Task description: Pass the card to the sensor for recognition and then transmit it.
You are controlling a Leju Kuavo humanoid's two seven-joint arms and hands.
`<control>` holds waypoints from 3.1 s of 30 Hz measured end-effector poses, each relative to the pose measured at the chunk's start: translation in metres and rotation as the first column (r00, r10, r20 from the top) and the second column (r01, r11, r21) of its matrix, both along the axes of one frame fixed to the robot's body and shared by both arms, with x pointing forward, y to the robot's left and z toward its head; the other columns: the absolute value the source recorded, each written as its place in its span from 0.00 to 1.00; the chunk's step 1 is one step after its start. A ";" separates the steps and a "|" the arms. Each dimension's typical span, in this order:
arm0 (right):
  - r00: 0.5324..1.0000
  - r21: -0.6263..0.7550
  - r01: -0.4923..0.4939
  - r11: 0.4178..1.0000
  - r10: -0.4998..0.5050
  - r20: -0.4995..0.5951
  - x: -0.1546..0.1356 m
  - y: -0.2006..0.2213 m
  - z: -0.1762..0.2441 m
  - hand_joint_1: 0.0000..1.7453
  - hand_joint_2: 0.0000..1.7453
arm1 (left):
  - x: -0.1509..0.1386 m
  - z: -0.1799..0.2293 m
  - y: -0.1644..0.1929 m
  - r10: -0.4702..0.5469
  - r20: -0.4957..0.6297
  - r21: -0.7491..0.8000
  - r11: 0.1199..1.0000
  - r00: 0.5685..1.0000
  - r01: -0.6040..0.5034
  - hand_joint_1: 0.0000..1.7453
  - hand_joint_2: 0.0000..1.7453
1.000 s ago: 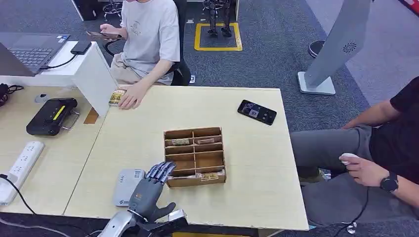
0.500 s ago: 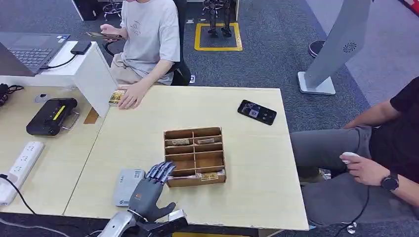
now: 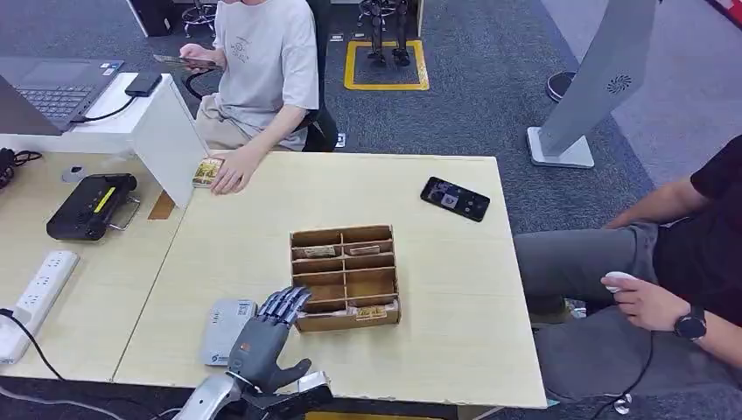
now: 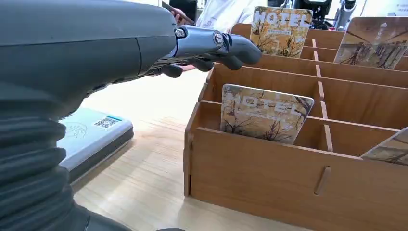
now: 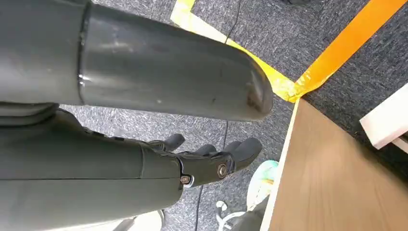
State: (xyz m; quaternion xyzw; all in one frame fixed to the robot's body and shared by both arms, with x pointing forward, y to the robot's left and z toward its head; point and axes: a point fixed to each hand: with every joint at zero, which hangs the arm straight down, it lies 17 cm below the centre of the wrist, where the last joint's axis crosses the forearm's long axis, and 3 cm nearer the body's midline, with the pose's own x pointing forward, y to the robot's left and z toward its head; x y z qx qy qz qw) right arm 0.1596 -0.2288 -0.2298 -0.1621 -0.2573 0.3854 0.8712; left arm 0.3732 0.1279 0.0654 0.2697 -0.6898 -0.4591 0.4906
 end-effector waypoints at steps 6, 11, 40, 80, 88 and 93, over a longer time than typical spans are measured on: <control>1.000 0.011 -0.014 1.000 0.014 -0.005 0.002 0.003 0.000 0.00 0.00 | 0.003 0.017 0.002 0.025 0.164 0.156 0.986 0.986 -0.051 0.00 1.00; 1.000 0.009 -0.023 1.000 0.023 0.001 0.012 0.003 0.000 0.00 0.00 | -0.003 0.019 -0.013 -0.017 0.216 0.232 0.972 0.976 -0.035 0.00 1.00; 0.999 0.002 -0.040 0.999 0.040 -0.006 0.012 0.004 -0.002 0.00 0.00 | -0.003 0.019 -0.018 -0.035 0.218 0.242 0.970 0.975 -0.020 0.00 1.00; 0.999 -0.003 -0.046 0.999 0.046 -0.012 0.016 0.002 -0.004 0.00 0.00 | 0.005 0.020 -0.019 -0.026 0.205 0.208 0.978 0.978 -0.018 0.00 1.00; 0.999 -0.002 -0.050 0.999 0.050 -0.014 0.016 0.003 -0.005 0.00 0.00 | 0.006 0.021 -0.020 -0.030 0.209 0.202 0.979 0.977 -0.013 0.00 1.00; 0.999 -0.003 -0.051 0.999 0.051 -0.014 0.015 0.002 -0.006 0.00 0.00 | 0.006 0.021 -0.021 -0.028 0.205 0.194 0.981 0.978 -0.012 0.00 1.00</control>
